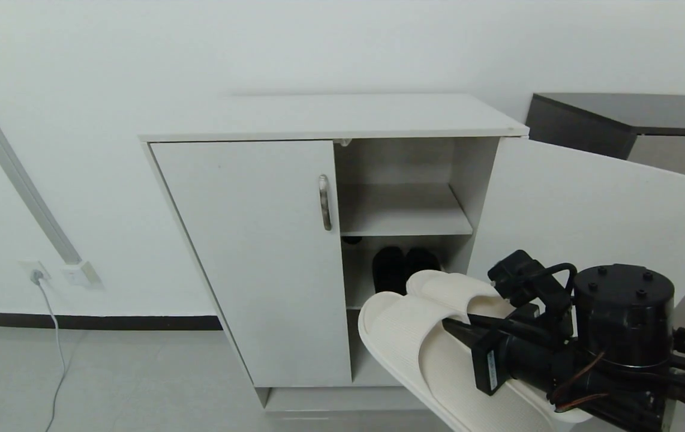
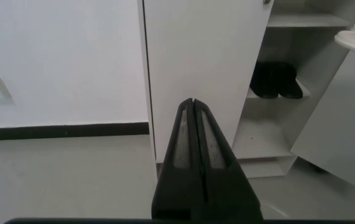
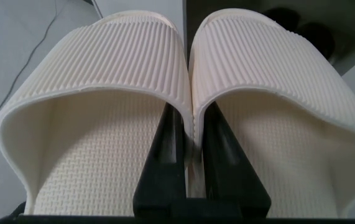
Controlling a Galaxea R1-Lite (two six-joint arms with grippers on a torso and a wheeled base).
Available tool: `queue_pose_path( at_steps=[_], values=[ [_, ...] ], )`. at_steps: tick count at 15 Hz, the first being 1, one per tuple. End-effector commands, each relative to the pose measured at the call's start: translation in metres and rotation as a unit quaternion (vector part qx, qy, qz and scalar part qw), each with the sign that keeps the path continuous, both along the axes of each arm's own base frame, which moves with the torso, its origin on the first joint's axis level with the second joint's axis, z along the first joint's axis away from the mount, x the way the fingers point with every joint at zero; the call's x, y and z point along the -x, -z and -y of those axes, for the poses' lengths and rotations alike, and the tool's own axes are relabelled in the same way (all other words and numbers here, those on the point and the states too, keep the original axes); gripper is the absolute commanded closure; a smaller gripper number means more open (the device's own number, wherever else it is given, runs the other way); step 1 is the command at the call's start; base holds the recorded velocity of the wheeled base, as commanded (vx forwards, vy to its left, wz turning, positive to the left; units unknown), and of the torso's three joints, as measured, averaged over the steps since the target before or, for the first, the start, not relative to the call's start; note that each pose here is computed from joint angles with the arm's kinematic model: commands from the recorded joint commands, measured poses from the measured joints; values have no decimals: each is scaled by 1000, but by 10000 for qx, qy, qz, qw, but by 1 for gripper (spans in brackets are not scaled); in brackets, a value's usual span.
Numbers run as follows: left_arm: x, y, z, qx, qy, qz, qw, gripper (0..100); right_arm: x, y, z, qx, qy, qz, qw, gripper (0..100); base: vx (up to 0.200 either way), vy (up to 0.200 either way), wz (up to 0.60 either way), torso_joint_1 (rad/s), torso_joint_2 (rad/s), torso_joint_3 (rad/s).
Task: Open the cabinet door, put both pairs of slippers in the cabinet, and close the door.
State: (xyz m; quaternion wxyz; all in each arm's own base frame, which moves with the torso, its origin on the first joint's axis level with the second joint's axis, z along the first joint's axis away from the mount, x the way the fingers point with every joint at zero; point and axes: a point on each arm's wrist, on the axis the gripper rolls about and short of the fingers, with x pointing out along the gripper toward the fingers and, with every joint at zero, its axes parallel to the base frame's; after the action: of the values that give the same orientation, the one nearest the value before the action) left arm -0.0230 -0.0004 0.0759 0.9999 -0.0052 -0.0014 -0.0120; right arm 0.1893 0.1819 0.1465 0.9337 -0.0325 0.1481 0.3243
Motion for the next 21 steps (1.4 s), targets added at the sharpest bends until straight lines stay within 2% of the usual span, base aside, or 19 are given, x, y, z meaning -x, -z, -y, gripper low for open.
queue_pose_path(
  at_steps=[1, 8, 21],
  values=[
    [0, 0, 0, 2, 3, -7, 10000, 100, 0, 2, 0, 20, -3, -24, 10000, 100, 0, 0, 0, -85, 442, 364],
    [0, 0, 0, 2, 3, -7, 10000, 100, 1, 3, 0, 40, -20, -38, 10000, 100, 0, 0, 0, -27, 363, 333],
    [0, 0, 0, -6, 2, -7, 10000, 100, 4, 16, -10, 54, -241, 233, 9994, 100, 0, 0, 0, 0, 6, 5]
  ],
)
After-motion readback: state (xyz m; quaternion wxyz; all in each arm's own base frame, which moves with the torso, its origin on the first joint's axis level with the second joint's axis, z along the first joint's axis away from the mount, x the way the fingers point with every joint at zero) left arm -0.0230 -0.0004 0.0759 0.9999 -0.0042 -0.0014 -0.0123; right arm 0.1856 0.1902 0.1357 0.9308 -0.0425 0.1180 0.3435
